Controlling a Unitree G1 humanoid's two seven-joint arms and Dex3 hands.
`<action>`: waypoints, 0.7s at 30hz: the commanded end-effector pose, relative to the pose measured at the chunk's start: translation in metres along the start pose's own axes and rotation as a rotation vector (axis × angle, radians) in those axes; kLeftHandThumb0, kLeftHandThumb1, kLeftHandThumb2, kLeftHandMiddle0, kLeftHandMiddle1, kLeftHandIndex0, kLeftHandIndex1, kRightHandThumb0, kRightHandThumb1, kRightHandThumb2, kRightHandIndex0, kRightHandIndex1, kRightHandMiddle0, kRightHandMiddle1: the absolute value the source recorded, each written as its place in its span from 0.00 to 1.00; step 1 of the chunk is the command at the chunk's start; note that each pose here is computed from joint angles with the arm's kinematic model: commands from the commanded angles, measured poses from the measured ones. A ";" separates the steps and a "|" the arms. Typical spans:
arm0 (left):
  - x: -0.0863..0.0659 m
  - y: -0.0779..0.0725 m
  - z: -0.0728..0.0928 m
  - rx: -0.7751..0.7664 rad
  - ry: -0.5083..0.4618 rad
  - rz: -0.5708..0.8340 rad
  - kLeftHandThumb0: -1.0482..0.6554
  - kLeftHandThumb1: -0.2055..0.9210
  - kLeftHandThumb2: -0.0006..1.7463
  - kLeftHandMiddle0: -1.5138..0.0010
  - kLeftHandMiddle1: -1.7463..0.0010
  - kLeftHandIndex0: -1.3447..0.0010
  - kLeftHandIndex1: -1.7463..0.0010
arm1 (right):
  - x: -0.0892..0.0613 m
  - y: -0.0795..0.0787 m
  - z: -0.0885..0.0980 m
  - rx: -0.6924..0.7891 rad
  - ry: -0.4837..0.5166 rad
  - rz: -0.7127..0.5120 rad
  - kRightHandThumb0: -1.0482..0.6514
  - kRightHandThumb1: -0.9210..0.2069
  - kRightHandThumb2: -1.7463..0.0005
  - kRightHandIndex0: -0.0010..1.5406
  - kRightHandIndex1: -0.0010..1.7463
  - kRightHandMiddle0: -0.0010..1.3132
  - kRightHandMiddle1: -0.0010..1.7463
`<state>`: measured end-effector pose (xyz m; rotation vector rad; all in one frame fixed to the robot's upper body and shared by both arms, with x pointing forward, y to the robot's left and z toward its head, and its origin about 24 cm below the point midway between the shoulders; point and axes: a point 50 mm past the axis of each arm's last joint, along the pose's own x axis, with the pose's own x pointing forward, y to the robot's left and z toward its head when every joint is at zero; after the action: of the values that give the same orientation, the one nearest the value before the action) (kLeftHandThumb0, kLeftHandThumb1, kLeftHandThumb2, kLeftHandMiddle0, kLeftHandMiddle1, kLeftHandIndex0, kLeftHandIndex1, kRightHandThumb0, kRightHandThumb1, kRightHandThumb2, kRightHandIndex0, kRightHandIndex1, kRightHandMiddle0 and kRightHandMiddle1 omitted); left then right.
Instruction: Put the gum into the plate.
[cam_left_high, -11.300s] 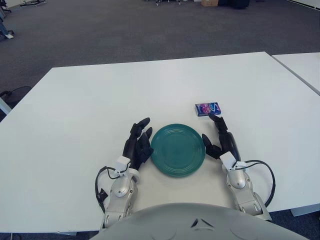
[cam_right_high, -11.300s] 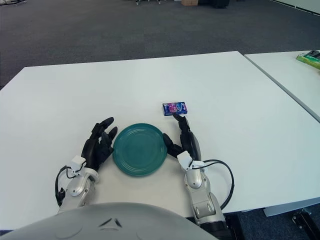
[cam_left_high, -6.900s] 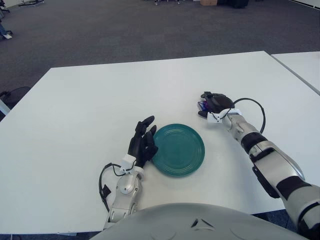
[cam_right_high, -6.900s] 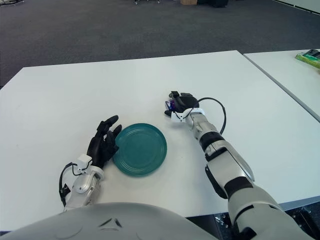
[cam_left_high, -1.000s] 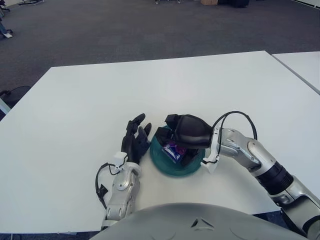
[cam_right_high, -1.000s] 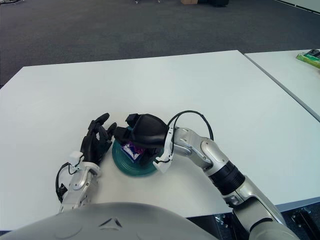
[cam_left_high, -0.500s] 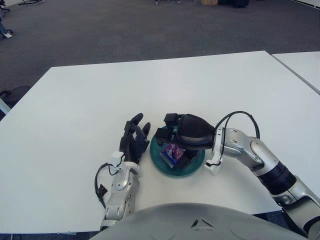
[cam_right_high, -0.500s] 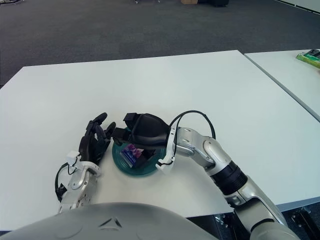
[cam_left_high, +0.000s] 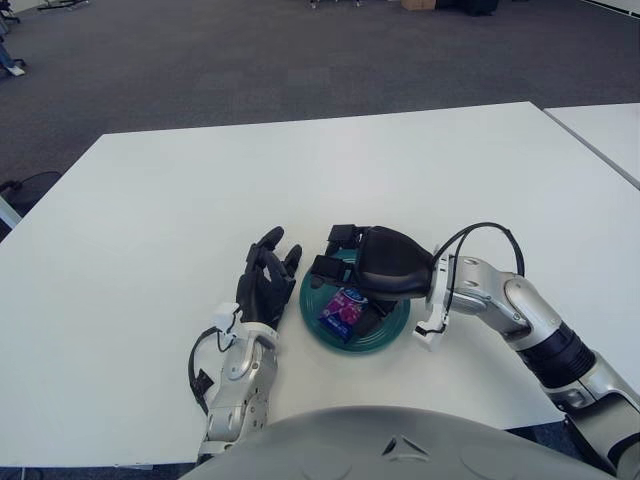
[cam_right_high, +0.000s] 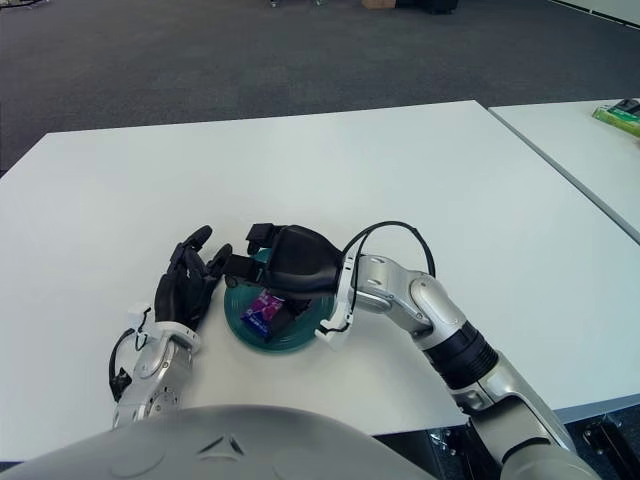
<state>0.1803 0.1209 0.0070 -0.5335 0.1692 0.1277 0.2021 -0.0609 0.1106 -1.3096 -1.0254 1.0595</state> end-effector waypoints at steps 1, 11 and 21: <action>-0.005 -0.007 -0.011 -0.097 0.050 0.024 0.19 1.00 0.56 0.59 0.99 0.91 0.54 | -0.004 0.001 -0.001 0.030 0.017 0.015 0.12 0.00 0.50 0.30 0.20 0.03 0.52; -0.004 -0.006 -0.011 -0.101 0.042 0.010 0.19 1.00 0.54 0.59 0.99 0.92 0.54 | -0.008 0.002 -0.005 0.049 0.019 0.005 0.10 0.00 0.48 0.28 0.05 0.00 0.43; -0.012 -0.003 -0.011 0.072 0.002 0.009 0.19 1.00 0.51 0.57 0.98 0.89 0.52 | -0.016 -0.009 -0.036 0.417 0.307 -0.210 0.06 0.00 0.51 0.39 0.07 0.07 0.50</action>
<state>0.1738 0.1185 0.0071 -0.4588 0.1492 0.1025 0.2241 -0.0791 0.1167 -1.0521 -0.7375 0.9011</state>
